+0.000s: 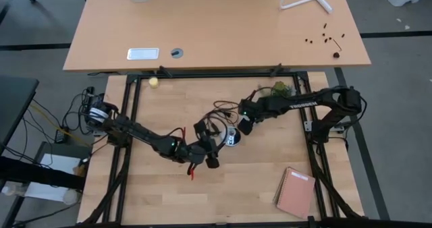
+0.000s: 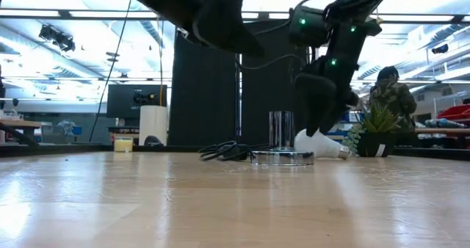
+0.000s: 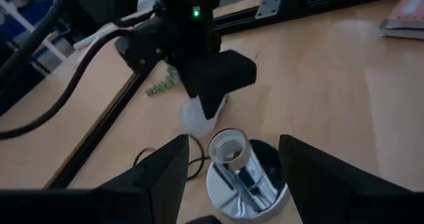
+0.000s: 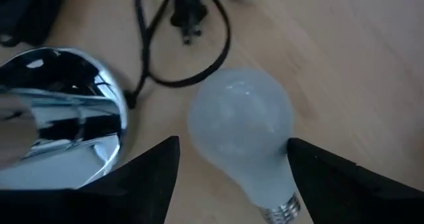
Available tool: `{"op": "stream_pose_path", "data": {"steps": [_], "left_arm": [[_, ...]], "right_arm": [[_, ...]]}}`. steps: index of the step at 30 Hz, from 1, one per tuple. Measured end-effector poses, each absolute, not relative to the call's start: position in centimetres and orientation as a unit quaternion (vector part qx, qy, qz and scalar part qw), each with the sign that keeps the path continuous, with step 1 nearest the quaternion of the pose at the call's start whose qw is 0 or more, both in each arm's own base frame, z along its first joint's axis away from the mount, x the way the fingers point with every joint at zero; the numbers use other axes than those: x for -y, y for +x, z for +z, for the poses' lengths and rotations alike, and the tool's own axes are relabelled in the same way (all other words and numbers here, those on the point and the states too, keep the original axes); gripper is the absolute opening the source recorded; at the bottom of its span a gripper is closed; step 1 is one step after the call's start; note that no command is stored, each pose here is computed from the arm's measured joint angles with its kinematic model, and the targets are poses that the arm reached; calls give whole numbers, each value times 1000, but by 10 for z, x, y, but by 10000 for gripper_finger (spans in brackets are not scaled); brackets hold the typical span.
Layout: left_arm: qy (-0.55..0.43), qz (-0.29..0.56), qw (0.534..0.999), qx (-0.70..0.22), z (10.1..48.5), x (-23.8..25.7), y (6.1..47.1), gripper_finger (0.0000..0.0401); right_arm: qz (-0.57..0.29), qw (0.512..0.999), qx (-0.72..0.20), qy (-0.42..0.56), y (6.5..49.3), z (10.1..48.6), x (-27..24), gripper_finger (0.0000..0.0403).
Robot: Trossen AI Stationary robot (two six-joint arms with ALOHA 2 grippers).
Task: Screw lightbulb
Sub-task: Move the white lightbulb slightly down the table next to the metallic lamp, then return to Home Position
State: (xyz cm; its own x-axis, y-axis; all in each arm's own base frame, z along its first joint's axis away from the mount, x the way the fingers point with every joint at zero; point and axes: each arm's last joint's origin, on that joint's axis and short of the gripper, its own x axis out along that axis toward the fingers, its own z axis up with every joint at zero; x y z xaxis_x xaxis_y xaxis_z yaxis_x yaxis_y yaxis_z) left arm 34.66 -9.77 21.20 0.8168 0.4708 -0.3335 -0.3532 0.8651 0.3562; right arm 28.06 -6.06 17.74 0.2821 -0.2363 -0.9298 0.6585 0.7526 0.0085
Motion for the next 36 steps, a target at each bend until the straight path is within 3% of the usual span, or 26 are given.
{"op": "stream_pose_path", "data": {"steps": [13, 24, 28, 36], "left_arm": [[145, 186, 962, -135, 215, 118, 310, 192], [96, 164, 978, -90, 219, 104, 251, 187], [39, 114, 989, -86, 226, 96, 225, 187], [-91, -66, 993, -44, 214, 85, 177, 182]], "right_arm": [[-268, 828, -463, 167, 270, 215, 10, 288], [-93, 950, -292, 64, 209, 226, -52, 287], [-40, 965, -256, 29, 188, 219, -55, 283], [28, 983, -184, 6, 156, 201, -53, 266]]}}
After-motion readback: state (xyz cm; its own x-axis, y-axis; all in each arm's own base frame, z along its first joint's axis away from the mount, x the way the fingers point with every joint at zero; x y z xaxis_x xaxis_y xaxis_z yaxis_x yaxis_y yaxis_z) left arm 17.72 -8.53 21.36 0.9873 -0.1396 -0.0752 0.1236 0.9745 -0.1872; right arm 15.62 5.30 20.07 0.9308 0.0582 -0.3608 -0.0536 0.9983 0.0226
